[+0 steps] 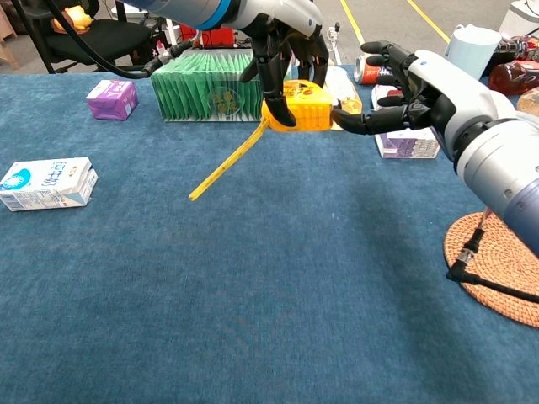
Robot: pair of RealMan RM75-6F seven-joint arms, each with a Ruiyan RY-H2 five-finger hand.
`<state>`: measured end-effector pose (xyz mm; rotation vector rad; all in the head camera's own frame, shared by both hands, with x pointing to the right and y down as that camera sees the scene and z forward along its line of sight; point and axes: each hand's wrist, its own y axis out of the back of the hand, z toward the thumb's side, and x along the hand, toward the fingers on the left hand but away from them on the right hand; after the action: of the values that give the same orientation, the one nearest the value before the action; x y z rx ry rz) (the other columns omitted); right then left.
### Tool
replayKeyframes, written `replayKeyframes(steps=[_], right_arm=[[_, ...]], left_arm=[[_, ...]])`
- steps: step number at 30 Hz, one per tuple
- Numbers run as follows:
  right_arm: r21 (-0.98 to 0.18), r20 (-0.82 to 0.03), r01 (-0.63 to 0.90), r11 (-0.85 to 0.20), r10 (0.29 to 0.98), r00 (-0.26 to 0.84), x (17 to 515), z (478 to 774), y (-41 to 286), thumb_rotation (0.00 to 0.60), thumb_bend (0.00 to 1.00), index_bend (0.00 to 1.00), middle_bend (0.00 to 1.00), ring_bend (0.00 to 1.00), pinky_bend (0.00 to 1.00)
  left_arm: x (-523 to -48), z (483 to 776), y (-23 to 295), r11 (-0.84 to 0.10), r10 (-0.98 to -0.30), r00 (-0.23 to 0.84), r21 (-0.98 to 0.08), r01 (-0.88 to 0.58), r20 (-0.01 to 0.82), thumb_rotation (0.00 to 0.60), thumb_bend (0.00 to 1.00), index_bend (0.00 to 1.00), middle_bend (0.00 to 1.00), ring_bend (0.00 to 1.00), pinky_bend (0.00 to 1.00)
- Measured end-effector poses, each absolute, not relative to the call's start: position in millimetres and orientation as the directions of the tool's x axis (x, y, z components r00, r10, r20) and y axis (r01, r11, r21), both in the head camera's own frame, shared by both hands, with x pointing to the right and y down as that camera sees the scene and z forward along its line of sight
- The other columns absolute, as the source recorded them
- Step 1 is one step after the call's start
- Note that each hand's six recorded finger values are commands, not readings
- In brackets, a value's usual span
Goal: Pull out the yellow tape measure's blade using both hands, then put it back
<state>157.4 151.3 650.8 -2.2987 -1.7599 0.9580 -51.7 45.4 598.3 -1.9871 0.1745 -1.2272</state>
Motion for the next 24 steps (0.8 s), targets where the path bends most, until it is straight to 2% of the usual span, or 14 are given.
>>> replayKeyframes(steps=[13, 24], right_arm=[[-0.433, -0.418, 0.840, -0.327, 0.898, 0.134, 158.0, 651.6, 150.3, 0.588, 0.52, 0.00, 0.04, 0.05, 0.09], [-0.439, -0.417, 0.842, -0.313, 0.901, 0.118, 162.7, 651.5, 150.2, 0.582, 0.56, 0.00, 0.05, 0.05, 0.09]], left_arm=[[-52.1, 599.0, 46.2, -0.688, -0.479, 0.526, -0.673, 0.272, 0.703, 0.600, 0.32, 0.56, 0.45, 0.44, 0.59], [-58.0, 599.0, 43.6, -0.688, -0.483, 0.520, -0.673, 0.273, 0.704, 0.600, 0.32, 0.56, 0.45, 0.44, 0.59]])
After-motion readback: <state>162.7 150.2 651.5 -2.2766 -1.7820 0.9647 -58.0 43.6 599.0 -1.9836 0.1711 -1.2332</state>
